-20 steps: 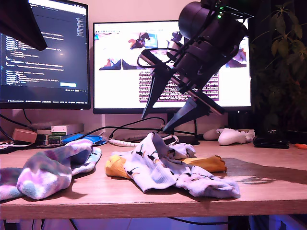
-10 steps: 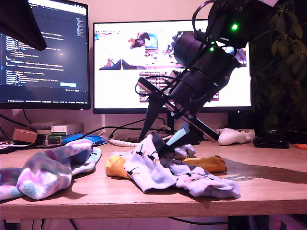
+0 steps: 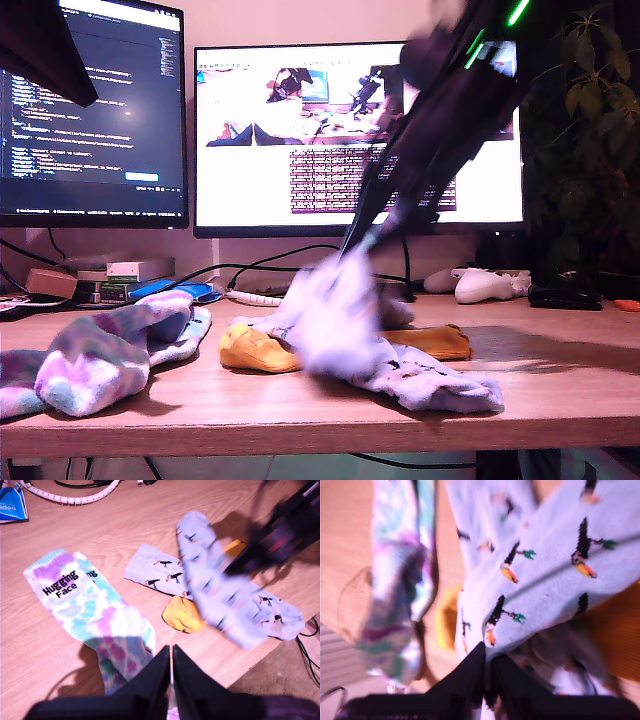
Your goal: Pair up the socks based on colour and pattern, by placing them on top of one another
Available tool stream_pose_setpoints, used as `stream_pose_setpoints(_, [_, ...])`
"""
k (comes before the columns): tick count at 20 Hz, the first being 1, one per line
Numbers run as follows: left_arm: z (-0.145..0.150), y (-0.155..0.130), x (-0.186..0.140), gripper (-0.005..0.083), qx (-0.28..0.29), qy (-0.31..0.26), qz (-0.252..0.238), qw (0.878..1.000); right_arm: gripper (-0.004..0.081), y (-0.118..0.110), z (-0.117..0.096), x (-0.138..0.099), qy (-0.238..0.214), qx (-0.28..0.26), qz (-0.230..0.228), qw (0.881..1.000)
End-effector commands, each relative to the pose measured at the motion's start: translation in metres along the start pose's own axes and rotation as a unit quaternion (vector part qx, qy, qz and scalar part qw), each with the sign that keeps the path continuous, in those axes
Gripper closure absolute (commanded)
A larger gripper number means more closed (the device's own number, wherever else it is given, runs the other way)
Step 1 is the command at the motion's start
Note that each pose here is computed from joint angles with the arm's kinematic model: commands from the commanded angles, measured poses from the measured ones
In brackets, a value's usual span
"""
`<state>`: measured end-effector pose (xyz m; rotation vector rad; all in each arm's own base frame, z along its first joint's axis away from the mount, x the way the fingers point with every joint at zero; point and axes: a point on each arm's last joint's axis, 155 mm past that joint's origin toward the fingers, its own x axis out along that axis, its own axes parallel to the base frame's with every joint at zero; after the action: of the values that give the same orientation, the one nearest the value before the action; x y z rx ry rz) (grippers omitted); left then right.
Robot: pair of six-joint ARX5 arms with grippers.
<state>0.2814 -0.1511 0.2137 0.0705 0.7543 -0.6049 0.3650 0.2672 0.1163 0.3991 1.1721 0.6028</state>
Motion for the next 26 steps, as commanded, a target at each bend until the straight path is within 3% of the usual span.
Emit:
stream_pose_setpoints(1, [-0.007, 0.001, 0.004, 0.0793, -0.003, 0.009, -0.001, 1.000, 0.0780, 0.010, 0.016, -0.028, -0.032, -0.017, 0.006, 0.999])
stream_pose_setpoints(4, [-0.007, 0.000, 0.004, 0.0793, -0.004, 0.009, -0.001, 1.000, 0.0780, -0.012, 0.011, -0.049, -0.024, -0.018, -0.026, 0.999])
stream_pose_setpoints(8, [-0.007, 0.000, 0.004, 0.0793, -0.004, 0.009, -0.001, 1.000, 0.0780, -0.063, 0.012, -0.061, -0.023, -0.023, -0.118, 0.992])
stream_pose_setpoints(12, [-0.007, 0.000, 0.004, 0.0793, -0.004, 0.009, -0.001, 1.000, 0.0780, -0.075, 0.029, -0.070, -0.052, -0.020, -0.125, 0.991])
stream_pose_setpoints(18, [-0.007, 0.000, 0.004, 0.0793, -0.004, 0.009, -0.002, 1.000, 0.0781, -0.111, -0.011, -0.067, 0.030, -0.011, -0.177, 0.984])
stream_pose_setpoints(23, [-0.007, 0.000, 0.004, 0.0793, -0.004, 0.009, -0.001, 1.000, 0.0774, -0.128, 0.035, -0.048, -0.045, -0.053, -0.185, 0.980])
stream_pose_setpoints(24, [-0.007, 0.000, 0.004, 0.0793, -0.004, 0.009, -0.001, 1.000, 0.0734, -0.132, 0.033, -0.045, -0.037, -0.059, -0.187, 0.980])
stream_pose_setpoints(26, [-0.007, 0.000, 0.004, 0.0793, -0.004, 0.009, -0.001, 1.000, 0.0561, -0.143, 0.015, -0.041, 0.004, -0.062, -0.200, 0.978])
